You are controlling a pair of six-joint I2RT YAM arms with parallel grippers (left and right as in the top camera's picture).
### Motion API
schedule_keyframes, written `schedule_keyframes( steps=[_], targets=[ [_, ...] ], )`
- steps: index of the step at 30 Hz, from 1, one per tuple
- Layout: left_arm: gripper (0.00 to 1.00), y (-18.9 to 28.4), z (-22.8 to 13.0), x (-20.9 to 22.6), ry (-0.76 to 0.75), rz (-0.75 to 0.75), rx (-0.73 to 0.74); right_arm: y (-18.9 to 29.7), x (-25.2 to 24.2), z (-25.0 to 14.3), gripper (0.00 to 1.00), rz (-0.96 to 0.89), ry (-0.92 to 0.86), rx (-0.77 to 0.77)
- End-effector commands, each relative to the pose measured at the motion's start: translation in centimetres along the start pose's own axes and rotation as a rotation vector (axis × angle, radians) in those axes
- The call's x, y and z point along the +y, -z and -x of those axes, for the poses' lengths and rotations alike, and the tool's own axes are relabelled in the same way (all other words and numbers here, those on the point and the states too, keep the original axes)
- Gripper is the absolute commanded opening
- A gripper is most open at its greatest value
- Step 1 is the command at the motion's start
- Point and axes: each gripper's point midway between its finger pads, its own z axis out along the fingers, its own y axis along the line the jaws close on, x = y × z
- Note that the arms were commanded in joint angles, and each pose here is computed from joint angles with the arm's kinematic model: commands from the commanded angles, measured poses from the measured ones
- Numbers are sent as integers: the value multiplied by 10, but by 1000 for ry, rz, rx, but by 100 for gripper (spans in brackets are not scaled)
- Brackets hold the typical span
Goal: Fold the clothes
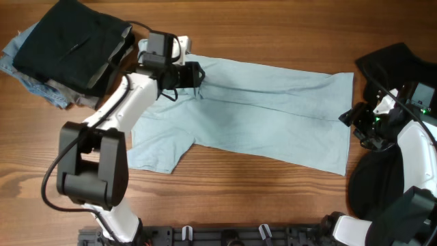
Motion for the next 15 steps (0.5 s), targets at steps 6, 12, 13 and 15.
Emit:
schedule_keyframes(
  steps=[6, 12, 13, 15],
  targets=[
    [56, 38, 17, 34, 65, 129, -26, 8, 5, 1, 61, 16, 31, -5],
    [51, 136, -25, 75, 271, 240, 104, 35, 12, -14, 62, 22, 82, -31],
    [50, 146, -45, 84, 329, 263, 176, 41, 13, -18, 64, 22, 85, -36],
    [51, 157, -82, 93, 419, 291, 311, 48, 13, -24, 68, 20, 83, -37]
  ],
)
